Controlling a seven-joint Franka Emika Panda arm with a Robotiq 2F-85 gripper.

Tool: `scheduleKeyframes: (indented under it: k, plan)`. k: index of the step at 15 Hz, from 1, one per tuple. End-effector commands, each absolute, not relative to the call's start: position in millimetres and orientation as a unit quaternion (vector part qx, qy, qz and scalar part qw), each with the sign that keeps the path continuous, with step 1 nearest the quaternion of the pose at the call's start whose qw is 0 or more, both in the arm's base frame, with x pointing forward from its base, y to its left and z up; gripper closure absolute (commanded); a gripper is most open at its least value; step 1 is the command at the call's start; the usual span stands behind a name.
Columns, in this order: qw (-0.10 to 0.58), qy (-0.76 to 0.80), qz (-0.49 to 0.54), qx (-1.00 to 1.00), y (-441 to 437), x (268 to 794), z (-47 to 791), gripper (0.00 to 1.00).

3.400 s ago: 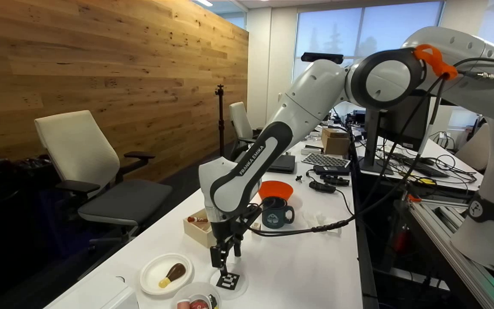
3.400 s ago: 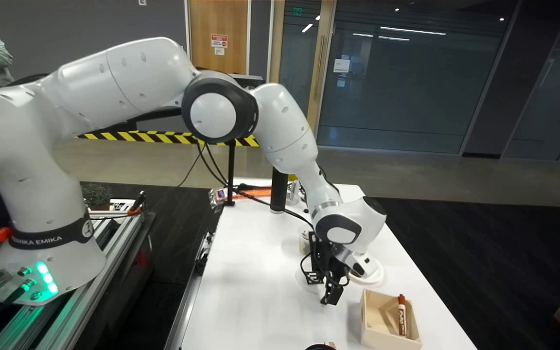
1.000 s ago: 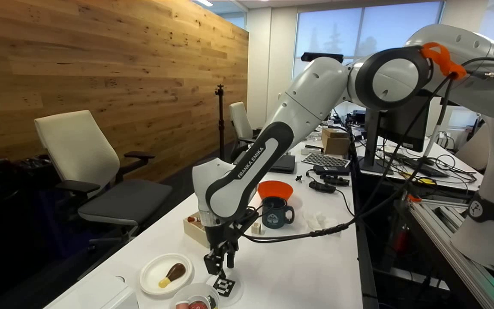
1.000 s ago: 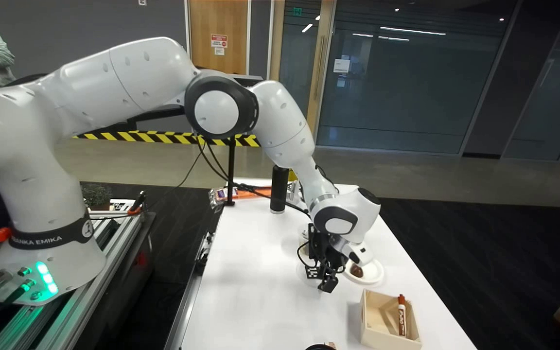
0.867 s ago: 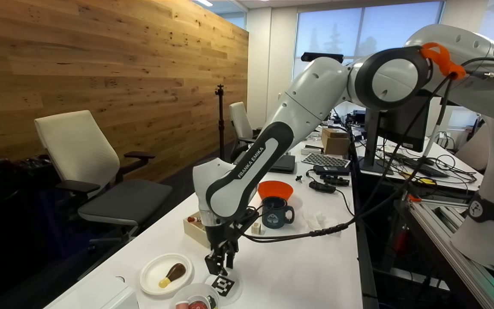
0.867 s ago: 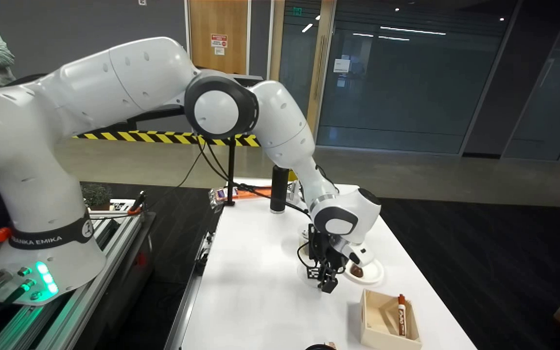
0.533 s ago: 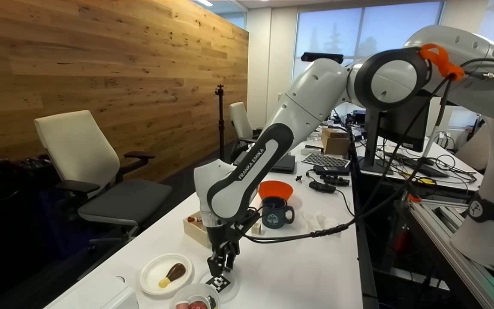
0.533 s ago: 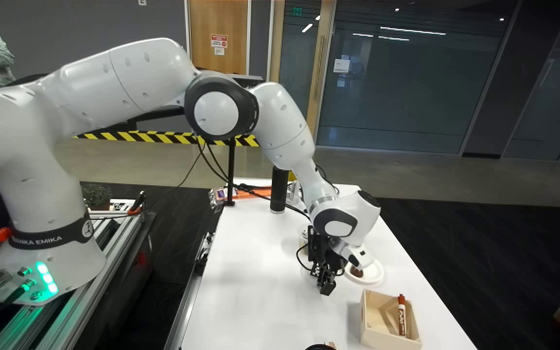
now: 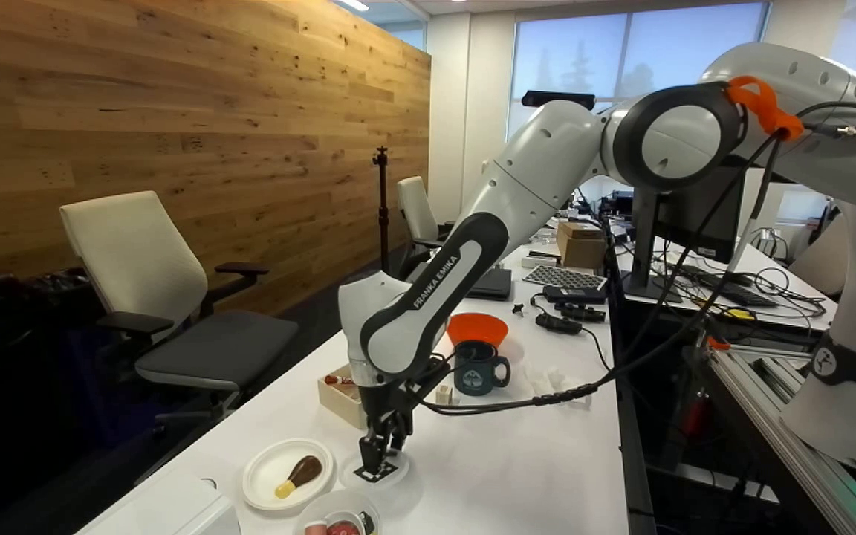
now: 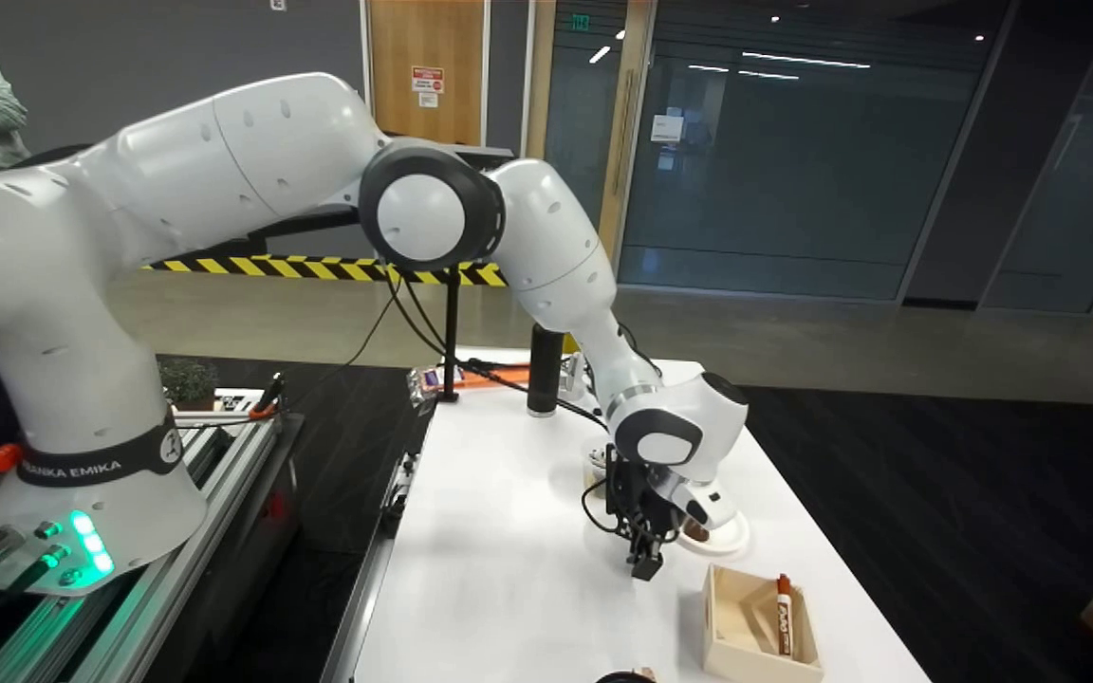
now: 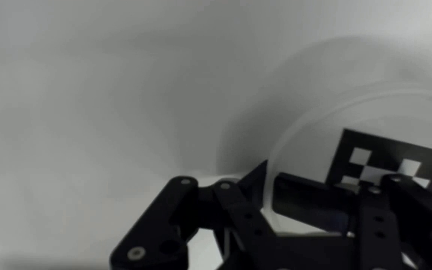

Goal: Put the white lid on top of the clear container on the left.

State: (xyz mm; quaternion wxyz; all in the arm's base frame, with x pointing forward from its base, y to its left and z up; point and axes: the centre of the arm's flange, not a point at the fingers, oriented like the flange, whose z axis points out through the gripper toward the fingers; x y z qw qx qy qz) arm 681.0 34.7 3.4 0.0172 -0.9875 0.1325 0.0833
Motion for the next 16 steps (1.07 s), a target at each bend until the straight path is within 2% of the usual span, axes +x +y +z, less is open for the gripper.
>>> scheduleKeyframes:
  k: [1, 8, 16]
  plan:
    - [0.001, 0.161, 0.053, -0.986, 13.7, 676.3, 36.3, 1.00]
    - [-0.018, 0.150, 0.010, -0.988, 31.7, 667.7, 86.3, 1.00]
    - [-0.018, 0.103, 0.016, -0.994, 99.1, 618.9, 114.0, 1.00]
